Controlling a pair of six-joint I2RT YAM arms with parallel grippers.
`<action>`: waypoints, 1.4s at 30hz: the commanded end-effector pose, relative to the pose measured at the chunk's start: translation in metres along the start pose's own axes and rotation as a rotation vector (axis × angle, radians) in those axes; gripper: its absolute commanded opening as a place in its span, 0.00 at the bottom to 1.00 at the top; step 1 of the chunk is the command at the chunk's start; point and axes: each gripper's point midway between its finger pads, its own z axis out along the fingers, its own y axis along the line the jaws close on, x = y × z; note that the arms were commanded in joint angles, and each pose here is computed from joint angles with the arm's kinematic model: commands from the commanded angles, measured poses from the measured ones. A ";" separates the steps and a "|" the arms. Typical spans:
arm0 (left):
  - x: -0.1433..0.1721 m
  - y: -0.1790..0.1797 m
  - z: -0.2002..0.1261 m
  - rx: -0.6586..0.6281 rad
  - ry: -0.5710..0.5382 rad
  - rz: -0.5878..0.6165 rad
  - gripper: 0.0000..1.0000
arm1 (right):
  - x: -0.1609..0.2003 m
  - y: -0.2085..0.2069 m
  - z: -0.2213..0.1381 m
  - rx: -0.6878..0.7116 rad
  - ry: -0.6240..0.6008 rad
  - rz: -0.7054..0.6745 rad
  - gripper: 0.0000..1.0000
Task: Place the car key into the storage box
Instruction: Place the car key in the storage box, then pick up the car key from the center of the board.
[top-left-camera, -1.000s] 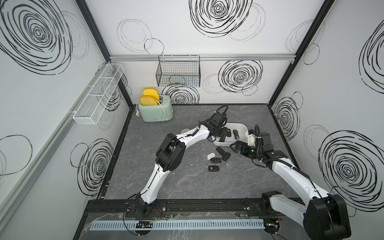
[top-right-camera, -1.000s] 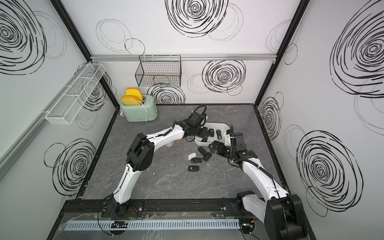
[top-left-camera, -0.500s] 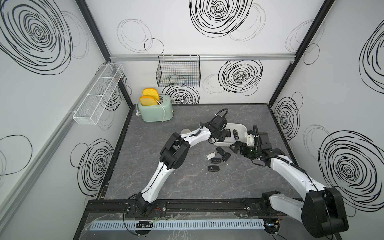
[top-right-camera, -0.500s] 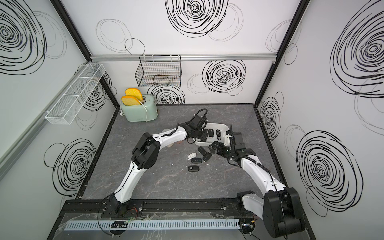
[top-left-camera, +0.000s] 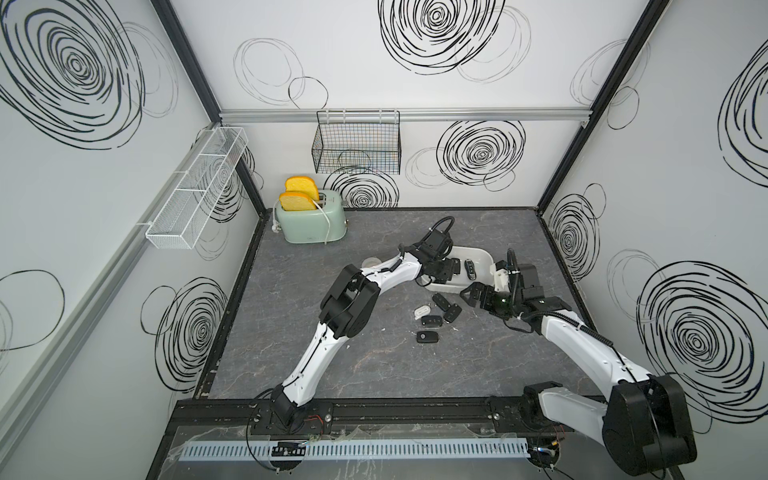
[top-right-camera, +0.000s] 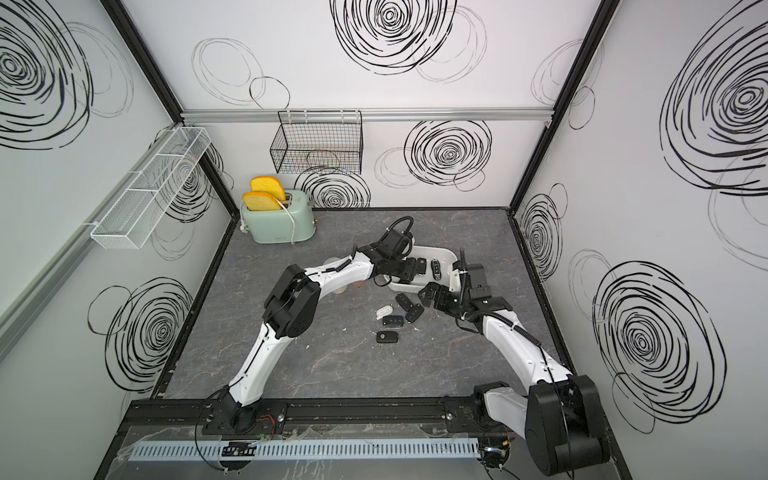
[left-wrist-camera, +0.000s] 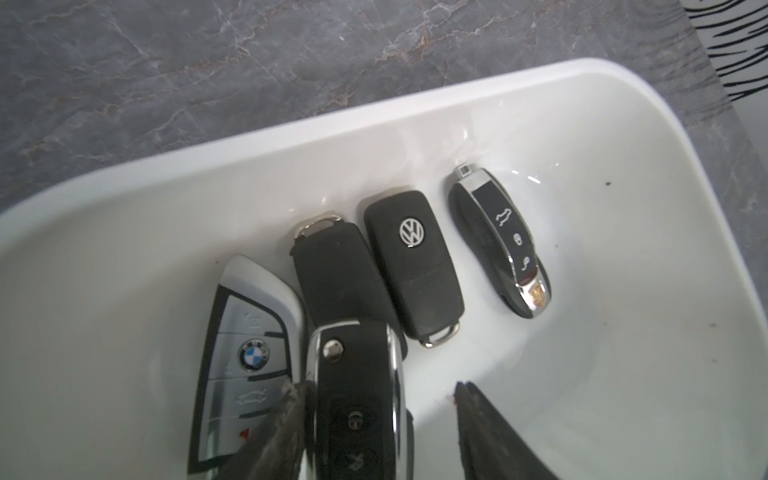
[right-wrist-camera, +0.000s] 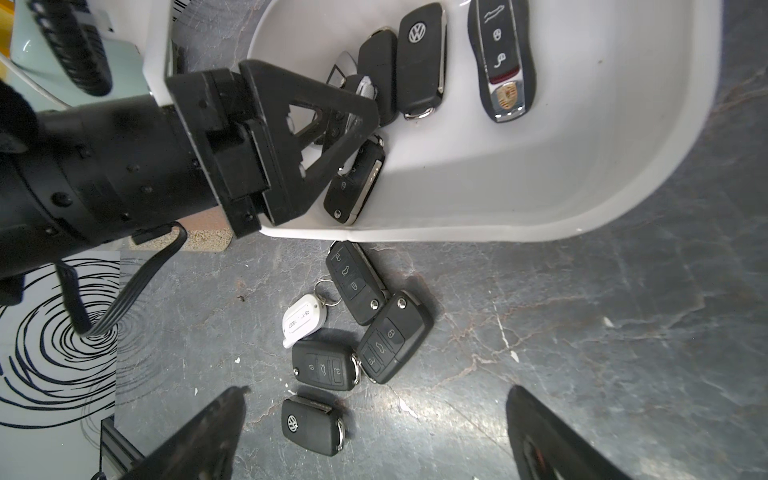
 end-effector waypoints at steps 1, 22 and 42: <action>-0.043 -0.027 -0.042 0.086 -0.105 -0.038 0.62 | -0.008 0.007 -0.008 -0.003 -0.016 -0.024 0.99; -0.029 -0.020 -0.211 0.060 -0.319 -0.082 0.76 | 0.041 0.029 0.013 -0.006 0.098 -0.120 0.99; 0.097 0.033 -0.256 0.057 -0.259 -0.251 0.98 | 0.060 -0.010 0.054 0.182 0.173 -0.096 0.90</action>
